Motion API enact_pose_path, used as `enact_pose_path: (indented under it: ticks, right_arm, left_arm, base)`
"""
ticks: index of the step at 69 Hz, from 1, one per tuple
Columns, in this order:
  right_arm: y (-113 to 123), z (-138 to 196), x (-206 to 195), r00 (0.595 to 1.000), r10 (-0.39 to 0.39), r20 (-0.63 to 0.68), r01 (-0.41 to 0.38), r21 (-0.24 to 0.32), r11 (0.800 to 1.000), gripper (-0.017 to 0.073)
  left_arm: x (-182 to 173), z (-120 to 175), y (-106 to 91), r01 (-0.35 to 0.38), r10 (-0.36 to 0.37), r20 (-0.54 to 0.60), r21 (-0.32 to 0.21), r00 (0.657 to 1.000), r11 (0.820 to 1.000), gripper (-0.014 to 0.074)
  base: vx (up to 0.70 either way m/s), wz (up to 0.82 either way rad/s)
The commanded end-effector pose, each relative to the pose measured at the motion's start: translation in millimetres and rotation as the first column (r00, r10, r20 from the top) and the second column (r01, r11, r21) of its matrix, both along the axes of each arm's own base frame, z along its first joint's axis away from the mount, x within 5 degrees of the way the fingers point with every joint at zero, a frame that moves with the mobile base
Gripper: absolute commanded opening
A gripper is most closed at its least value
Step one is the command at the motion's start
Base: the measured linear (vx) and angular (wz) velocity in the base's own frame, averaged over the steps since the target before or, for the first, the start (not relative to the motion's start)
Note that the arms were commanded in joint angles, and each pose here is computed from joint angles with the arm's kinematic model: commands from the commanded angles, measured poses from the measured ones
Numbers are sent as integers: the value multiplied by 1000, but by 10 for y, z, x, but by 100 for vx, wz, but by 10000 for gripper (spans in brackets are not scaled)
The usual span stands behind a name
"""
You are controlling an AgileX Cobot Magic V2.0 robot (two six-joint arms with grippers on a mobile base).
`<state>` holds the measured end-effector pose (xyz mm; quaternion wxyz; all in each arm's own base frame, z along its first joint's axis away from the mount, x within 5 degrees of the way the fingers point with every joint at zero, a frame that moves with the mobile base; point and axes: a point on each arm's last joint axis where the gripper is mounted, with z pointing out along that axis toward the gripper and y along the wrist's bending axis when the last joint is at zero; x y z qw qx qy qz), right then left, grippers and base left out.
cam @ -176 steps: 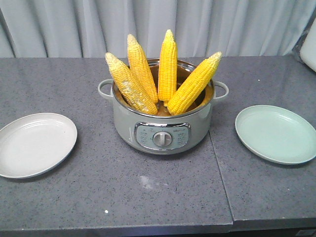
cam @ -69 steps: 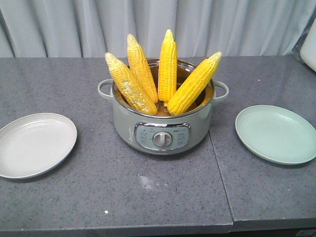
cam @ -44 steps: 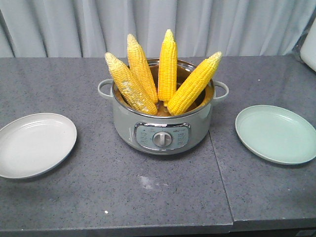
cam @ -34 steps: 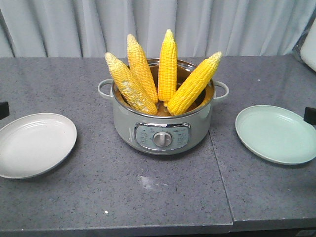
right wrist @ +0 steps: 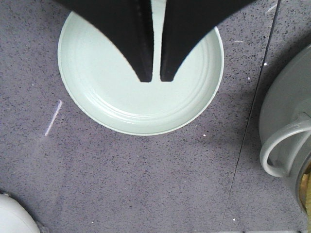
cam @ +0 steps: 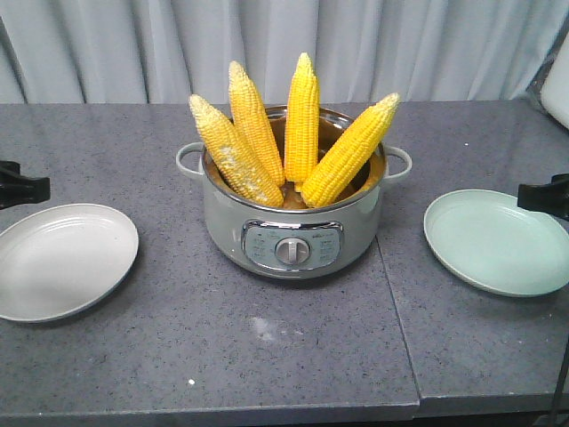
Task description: Distribute corn equally
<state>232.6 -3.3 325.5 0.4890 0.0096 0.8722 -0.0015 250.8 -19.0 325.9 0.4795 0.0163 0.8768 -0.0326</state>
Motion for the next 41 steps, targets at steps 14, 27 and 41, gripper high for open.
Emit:
enact_pose_path:
  ticks: [14,27,41]
  right_arm:
    - [-12,185,11,995,-1,101,2,-9,1000,36]
    - [-3,194,12,995,-8,104,5,23,1000,262]
    - [5,185,8,996,-12,92,8,46,999,584]
  left_arm:
    - [-10,165,-11,-2,4,59,-23,998,1000,21]
    - [-16,155,-12,-2,3,46,-22,999,1000,186]
    - [-20,149,-16,-4,5,37,-34,999,999,510]
  base:
    - [0,0]
    - [0,0]
    - [0,0]
